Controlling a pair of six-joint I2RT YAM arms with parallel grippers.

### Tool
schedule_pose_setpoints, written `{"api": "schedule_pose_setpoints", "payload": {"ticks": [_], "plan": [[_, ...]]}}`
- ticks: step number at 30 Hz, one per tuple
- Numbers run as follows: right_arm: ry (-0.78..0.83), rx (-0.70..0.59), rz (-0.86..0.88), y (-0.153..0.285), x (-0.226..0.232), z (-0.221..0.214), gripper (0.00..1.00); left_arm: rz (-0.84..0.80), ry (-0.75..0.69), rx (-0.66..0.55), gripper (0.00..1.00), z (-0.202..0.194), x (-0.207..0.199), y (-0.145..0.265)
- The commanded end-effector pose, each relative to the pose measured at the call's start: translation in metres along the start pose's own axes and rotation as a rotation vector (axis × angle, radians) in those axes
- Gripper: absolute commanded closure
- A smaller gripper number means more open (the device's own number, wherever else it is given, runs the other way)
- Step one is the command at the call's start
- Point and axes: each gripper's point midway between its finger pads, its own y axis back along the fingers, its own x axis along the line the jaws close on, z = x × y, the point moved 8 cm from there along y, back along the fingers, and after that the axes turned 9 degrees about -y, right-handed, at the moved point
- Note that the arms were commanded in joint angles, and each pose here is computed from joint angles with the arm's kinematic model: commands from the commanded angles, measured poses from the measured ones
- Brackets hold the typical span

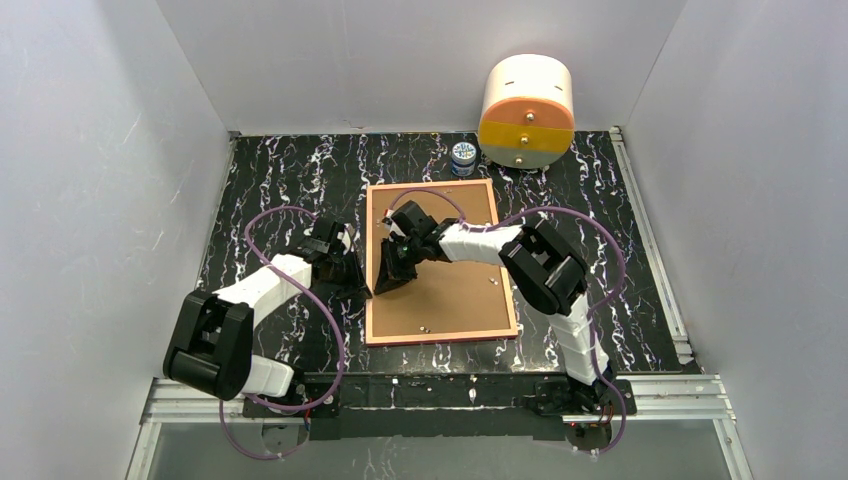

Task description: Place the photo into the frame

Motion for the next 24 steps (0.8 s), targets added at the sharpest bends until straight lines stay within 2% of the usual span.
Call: {"api": "schedule_pose_setpoints", "payload": {"ticks": [1,4,7,8,11,15,17,20,21,24], "plan": [[0.103,-0.123,0.036,0.007,0.010,0.006,0.86,0.027,0.001,0.035,1.00,-0.004,0.002,0.004],[0.162,-0.172,0.107,0.025,0.025,0.008,0.83,0.024,-0.018,-0.014,1.00,0.010,-0.005,0.012],[0.192,-0.227,0.097,0.038,0.029,0.011,0.79,0.029,-0.030,-0.074,0.99,0.023,-0.011,0.022],[0.188,-0.233,0.088,0.039,0.028,0.012,0.75,0.031,-0.031,-0.091,0.97,0.027,-0.013,0.024],[0.163,-0.227,0.072,0.041,0.025,0.015,0.67,0.027,-0.029,-0.110,0.81,0.031,-0.014,0.025],[0.102,-0.203,0.044,0.038,0.020,0.012,0.59,0.022,-0.015,-0.049,0.72,0.020,-0.010,0.016],[0.057,-0.205,0.033,0.038,0.018,0.011,0.59,0.022,-0.018,-0.028,0.66,0.014,-0.007,0.014],[-0.016,-0.196,0.024,0.038,0.016,0.007,0.61,-0.007,-0.018,0.003,0.63,0.004,-0.006,0.013],[-0.037,-0.192,0.020,0.037,0.015,0.005,0.64,-0.022,-0.015,0.023,0.64,0.000,-0.006,0.012],[-0.112,-0.187,0.000,0.035,0.010,0.001,0.72,-0.040,-0.001,0.075,0.74,-0.013,-0.003,0.008]]}}
